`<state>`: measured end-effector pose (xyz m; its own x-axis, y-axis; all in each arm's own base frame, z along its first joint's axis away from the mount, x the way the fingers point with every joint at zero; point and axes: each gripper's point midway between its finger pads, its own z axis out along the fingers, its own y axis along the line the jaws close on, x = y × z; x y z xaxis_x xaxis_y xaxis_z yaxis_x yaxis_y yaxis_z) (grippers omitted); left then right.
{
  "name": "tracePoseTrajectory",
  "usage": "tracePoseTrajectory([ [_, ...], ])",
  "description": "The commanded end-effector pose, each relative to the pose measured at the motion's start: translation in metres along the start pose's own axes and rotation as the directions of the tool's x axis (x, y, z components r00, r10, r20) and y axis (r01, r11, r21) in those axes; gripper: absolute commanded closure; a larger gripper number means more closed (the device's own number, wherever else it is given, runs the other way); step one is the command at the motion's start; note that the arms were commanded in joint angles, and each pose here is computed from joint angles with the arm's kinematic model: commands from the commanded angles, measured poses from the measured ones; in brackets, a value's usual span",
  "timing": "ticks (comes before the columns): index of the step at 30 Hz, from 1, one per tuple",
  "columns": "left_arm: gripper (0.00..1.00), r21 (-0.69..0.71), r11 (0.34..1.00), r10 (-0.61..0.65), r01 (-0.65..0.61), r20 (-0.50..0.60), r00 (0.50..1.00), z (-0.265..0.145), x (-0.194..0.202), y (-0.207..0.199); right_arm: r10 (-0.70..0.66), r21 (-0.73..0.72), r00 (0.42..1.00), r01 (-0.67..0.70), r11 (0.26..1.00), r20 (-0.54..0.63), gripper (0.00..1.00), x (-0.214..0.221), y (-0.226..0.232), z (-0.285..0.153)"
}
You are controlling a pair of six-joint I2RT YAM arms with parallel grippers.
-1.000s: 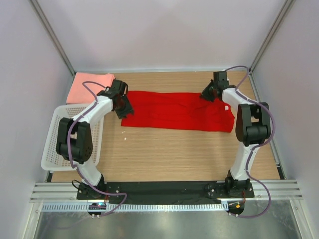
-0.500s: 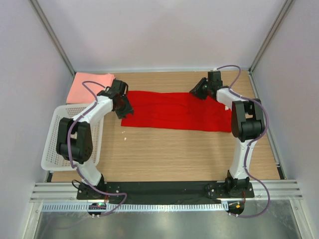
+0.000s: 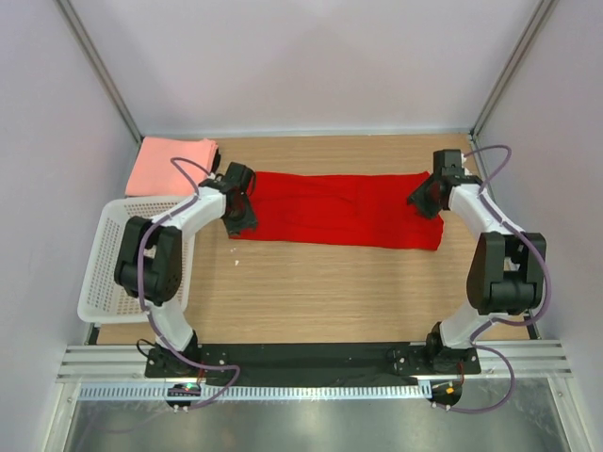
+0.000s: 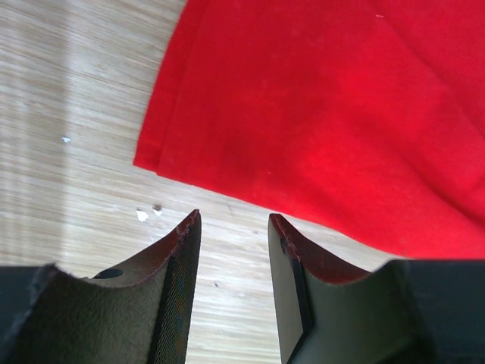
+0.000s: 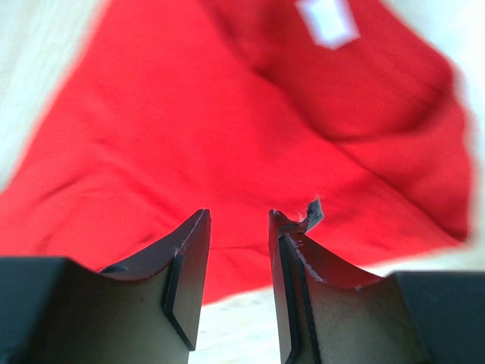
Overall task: Fold and stack the t-shirts
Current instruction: Fold the tshirt
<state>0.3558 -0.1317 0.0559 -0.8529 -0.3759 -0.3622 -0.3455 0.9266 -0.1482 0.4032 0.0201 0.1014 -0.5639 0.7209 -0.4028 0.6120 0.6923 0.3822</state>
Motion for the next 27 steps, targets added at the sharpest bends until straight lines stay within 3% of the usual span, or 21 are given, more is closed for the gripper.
tracePoseTrajectory([
  [1,0.58,-0.094,0.995,0.020,-0.018,0.013,1.000,0.012,0.000,0.018,0.024,0.139,1.000,-0.021,0.990,-0.020,0.58,0.018,-0.047,0.006],
  [6,0.60,-0.197,0.980,0.018,-0.022,-0.022,1.000,0.020,0.010,0.039,0.016,0.228,1.000,-0.022,0.973,0.026,0.61,0.020,-0.082,0.017],
  [12,0.60,-0.162,0.987,-0.004,0.010,0.040,0.999,-0.008,0.009,0.042,-0.026,0.327,0.997,0.002,0.945,0.067,0.62,0.006,-0.115,0.032],
  [17,0.57,-0.068,0.998,0.007,-0.002,0.069,0.998,-0.027,0.002,0.028,-0.072,0.343,0.992,0.034,0.939,0.100,0.62,-0.027,-0.110,0.045],
  [27,0.54,0.028,0.993,0.113,-0.113,0.000,0.994,-0.022,0.025,0.008,-0.120,0.328,0.987,0.080,0.941,0.104,0.62,-0.098,-0.079,0.106],
])
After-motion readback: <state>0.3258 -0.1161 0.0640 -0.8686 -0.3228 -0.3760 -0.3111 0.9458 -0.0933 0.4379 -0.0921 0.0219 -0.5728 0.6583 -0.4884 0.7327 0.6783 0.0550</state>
